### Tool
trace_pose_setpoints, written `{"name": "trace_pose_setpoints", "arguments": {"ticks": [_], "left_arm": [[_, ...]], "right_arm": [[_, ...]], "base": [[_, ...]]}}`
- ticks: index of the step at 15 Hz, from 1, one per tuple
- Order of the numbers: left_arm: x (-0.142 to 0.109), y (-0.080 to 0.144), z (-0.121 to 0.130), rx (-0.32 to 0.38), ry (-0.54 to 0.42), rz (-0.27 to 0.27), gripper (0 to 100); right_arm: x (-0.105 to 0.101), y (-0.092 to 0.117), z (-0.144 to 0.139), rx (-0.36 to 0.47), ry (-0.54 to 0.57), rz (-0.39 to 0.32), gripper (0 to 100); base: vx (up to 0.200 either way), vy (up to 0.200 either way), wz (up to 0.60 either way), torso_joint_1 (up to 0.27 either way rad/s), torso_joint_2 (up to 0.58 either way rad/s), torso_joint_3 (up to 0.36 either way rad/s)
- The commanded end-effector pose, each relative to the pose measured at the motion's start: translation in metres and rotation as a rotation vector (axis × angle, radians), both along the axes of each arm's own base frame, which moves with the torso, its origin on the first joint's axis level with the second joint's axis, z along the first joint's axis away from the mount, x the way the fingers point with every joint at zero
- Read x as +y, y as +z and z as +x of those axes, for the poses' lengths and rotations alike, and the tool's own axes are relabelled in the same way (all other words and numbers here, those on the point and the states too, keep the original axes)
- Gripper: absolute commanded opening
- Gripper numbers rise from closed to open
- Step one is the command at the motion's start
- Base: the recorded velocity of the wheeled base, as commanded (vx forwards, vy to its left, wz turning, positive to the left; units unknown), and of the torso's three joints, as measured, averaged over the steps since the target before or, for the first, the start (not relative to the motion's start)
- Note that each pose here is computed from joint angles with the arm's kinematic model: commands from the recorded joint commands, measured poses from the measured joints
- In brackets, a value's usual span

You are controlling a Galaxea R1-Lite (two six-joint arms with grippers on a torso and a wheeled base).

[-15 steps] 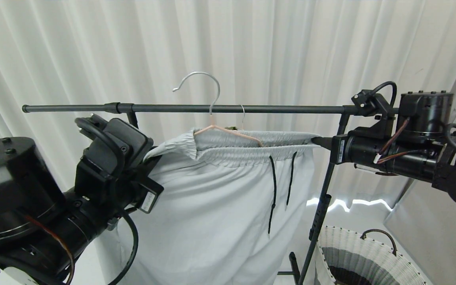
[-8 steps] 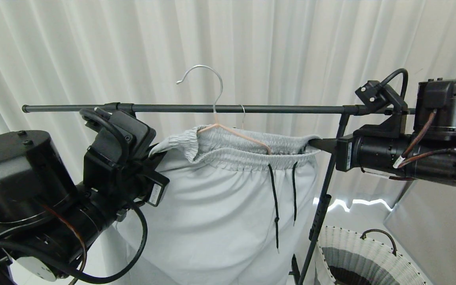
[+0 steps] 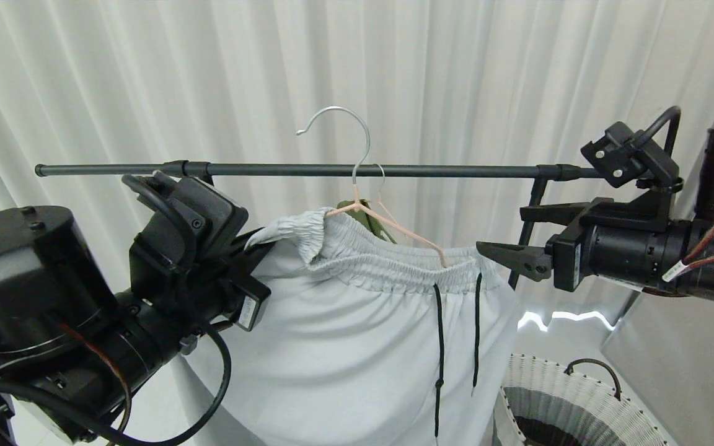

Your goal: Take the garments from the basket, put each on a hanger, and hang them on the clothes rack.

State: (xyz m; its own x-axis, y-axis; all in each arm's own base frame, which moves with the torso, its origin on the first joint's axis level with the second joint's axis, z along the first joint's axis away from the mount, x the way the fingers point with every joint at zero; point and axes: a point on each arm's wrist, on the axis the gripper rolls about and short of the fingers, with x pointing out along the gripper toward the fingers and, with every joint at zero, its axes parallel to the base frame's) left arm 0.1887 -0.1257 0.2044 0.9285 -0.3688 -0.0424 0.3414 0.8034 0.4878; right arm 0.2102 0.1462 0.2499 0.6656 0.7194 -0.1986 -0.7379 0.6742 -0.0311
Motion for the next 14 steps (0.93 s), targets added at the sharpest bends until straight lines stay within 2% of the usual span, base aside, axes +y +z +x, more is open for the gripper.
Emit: {"name": "trace_pose_setpoints", "arguments": {"ticks": [1,4,6,10,12,14], "left_arm": [[0.000,0.000,0.001,0.000,0.002,0.002,0],[-0.004,-0.003,0.006,0.009,0.017,0.015,0],[-0.007,-0.005,0.011,0.016,0.059,0.021,0],[-0.015,-0.003,0.010,0.012,0.042,0.019,0],[-0.018,-0.005,0.010,0.016,0.063,0.025,0],[-0.021,-0.004,0.011,0.016,0.067,0.022,0]], "right_arm": [[0.001,0.002,-0.006,-0.031,0.031,-0.016,100],[0.016,-0.008,-0.009,-0.109,0.106,-0.129,100],[0.027,-0.010,-0.012,-0.136,0.140,-0.165,100],[0.059,-0.004,0.000,-0.186,0.103,-0.180,100],[0.068,-0.002,0.009,-0.236,0.076,-0.184,100],[0.078,-0.003,0.008,-0.250,0.068,-0.183,100]], "base": [[0.000,0.000,0.00,0.000,0.00,0.000],[0.000,0.000,0.00,0.000,0.00,0.000],[0.000,0.000,0.00,0.000,0.00,0.000],[0.000,0.000,0.00,0.000,0.00,0.000],[0.000,0.000,0.00,0.000,0.00,0.000],[0.000,0.000,0.00,0.000,0.00,0.000]]}}
